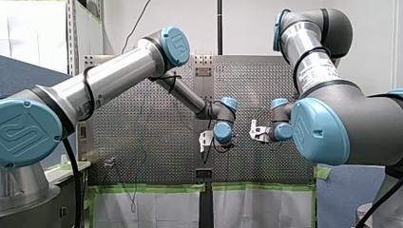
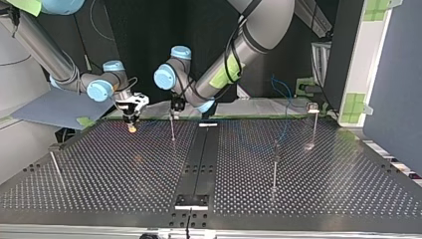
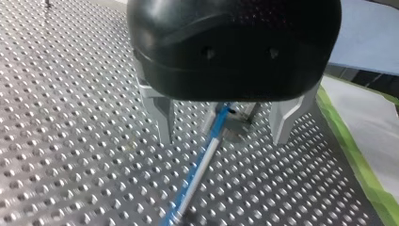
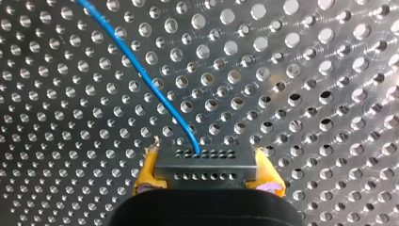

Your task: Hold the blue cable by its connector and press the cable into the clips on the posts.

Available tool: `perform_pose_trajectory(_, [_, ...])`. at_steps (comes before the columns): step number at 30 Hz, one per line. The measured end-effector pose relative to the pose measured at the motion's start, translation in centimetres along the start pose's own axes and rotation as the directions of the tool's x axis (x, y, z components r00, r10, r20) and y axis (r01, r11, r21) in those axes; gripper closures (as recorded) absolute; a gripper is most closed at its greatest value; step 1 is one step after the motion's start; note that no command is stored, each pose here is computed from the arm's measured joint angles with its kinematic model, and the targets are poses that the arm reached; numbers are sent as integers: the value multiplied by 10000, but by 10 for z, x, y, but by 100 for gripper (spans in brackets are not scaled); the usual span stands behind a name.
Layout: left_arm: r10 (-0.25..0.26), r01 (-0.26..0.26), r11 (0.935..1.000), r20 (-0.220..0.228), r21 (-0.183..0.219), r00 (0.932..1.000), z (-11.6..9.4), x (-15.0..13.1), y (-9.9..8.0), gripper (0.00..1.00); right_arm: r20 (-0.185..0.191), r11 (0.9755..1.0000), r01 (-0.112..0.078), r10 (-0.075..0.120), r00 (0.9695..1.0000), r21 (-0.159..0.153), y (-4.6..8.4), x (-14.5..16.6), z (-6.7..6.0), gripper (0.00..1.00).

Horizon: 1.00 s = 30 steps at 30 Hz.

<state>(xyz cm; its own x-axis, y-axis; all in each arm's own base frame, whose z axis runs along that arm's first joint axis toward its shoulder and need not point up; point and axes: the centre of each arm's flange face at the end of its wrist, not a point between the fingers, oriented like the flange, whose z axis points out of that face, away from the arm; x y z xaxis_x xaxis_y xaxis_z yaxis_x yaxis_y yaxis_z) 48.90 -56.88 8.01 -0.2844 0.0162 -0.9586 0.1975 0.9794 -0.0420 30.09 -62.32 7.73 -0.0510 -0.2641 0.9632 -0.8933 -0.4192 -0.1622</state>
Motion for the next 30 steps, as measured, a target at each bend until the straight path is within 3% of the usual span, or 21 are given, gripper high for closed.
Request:
perform_pose_trajectory(9, [53,-54,9999,-103,-94,9999,-4,25,13,0,35,10000,40,-40,10000,35,-2,0,0,100])
perform_pose_trajectory(22, [-105,100,9999,419,121,9991,-17,22,-9,0,76,10000,57,-57,10000,35,-3,-2,-1,100])
perform_pose_trajectory(30, [-89,75,9996,495,282,9987,-29,23,-23,0,69,10000,58,-58,10000,37,-3,-1,-1,100])
